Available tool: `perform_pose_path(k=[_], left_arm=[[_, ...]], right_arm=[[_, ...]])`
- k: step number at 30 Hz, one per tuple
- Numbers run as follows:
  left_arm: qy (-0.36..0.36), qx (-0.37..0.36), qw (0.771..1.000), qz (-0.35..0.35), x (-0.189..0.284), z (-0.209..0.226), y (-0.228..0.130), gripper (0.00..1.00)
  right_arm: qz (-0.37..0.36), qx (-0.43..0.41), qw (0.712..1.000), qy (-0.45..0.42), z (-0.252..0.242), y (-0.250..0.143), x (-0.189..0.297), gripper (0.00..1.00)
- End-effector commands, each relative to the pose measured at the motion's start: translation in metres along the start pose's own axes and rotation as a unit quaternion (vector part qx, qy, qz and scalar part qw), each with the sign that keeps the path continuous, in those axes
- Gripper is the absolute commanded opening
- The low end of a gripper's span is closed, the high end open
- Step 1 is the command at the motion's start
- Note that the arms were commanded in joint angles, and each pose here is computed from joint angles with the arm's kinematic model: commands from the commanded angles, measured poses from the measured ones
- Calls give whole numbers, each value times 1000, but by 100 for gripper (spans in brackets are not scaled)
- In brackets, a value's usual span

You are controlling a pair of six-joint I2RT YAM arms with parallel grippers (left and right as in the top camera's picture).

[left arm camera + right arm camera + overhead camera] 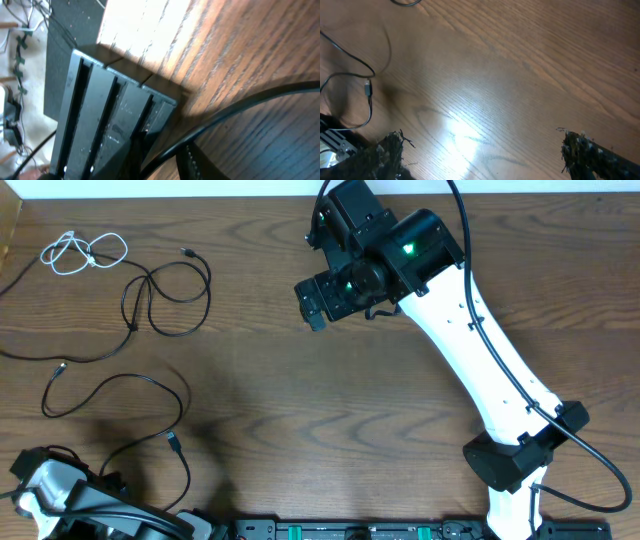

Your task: Untangle cables

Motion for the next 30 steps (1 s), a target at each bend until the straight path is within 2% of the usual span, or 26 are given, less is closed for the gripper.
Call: perform_pose_path(k=[1, 3, 9, 13, 16, 20, 21, 24, 25, 30], left_arm=[[-113, -33, 992, 54, 1, -34, -10, 19], [-142, -33, 988, 59, 5, -44, -9, 8], [-289, -126, 947, 67, 34, -87, -5, 8], [-372, -144, 913, 85, 52, -107, -8, 7], [-456, -170, 868, 95, 73, -126, -10, 8], [-560, -210, 797, 88, 106, -146, -9, 7], [-572, -207, 789, 85, 112, -149, -6, 8], [-573, -185, 794, 87, 113, -151, -3, 8], [-571, -182, 796, 84, 113, -151, -2, 12], [-542, -168, 821, 71, 102, -148, 2, 16]], right_arm=[[1, 4, 1000, -3, -3, 0, 0, 99], [1, 4, 1000, -3, -3, 0, 0, 99], [0, 4, 1000, -3, -3, 0, 0, 99], [-3, 5, 1000, -2, -3, 2, 0, 99], [-5, 5, 1000, -2, -3, 2, 0, 99], [-8, 5, 1000, -2, -2, 3, 0, 99], [-8, 5, 1000, -2, -2, 4, 0, 99], [-11, 6, 1000, -1, -2, 4, 0, 99], [-11, 6, 1000, -1, -2, 5, 0, 99], [-11, 6, 1000, -1, -2, 4, 0, 99]])
Point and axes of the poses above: each gripper's point midway between its finger pads, its own x axis back along the fingers, its own z axis along the line the jaws close on, y = z × x, the point moved 5 cm from there along x, back along the fingers, and after that the axes turned 3 degrees about x, right-handed, at the moved point
